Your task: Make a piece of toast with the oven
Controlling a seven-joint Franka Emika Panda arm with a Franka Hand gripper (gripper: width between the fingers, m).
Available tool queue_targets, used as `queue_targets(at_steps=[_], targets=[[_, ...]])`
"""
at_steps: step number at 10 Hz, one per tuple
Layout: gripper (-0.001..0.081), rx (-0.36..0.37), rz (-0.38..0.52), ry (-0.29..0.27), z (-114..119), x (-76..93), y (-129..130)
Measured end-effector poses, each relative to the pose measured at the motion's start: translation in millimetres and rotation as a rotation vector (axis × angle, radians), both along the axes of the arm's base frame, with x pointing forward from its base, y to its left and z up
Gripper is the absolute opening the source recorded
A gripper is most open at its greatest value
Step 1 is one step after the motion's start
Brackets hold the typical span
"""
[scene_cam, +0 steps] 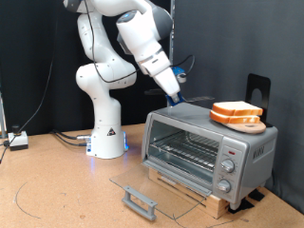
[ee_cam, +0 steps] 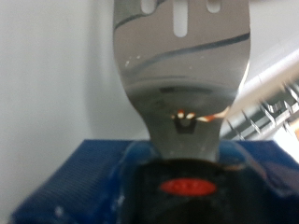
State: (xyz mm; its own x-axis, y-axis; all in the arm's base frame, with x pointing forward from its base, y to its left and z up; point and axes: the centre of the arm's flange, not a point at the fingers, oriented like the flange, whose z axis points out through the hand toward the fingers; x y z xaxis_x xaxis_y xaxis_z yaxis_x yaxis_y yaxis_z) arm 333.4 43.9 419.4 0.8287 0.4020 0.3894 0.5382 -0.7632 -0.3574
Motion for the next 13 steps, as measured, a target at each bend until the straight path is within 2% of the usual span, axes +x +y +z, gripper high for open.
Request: queue_targets(at_steps=[2,3,5,6,8,10,11,13], targets=[[0.0395,-0.023,-0.001,0.059,-3,-4.7,-31],[0.0395,-0.024,-0.006,0.068,-5,-7.3,-47],[0.0395,0.001,-0.031,0.044,-4,-9.3,-72],[0.0395,0.000,-0.028,0.048,-5,-9.3,-71],[0.0395,-0.026,0.035,0.007,2,-4.8,-60],[0.0395,-0.118,0.095,-0.018,18,5.9,-43],[0.0395,-0.165,0.105,-0.013,24,14.0,-36],[0.0395,-0.238,0.114,0.032,27,31.2,-28]])
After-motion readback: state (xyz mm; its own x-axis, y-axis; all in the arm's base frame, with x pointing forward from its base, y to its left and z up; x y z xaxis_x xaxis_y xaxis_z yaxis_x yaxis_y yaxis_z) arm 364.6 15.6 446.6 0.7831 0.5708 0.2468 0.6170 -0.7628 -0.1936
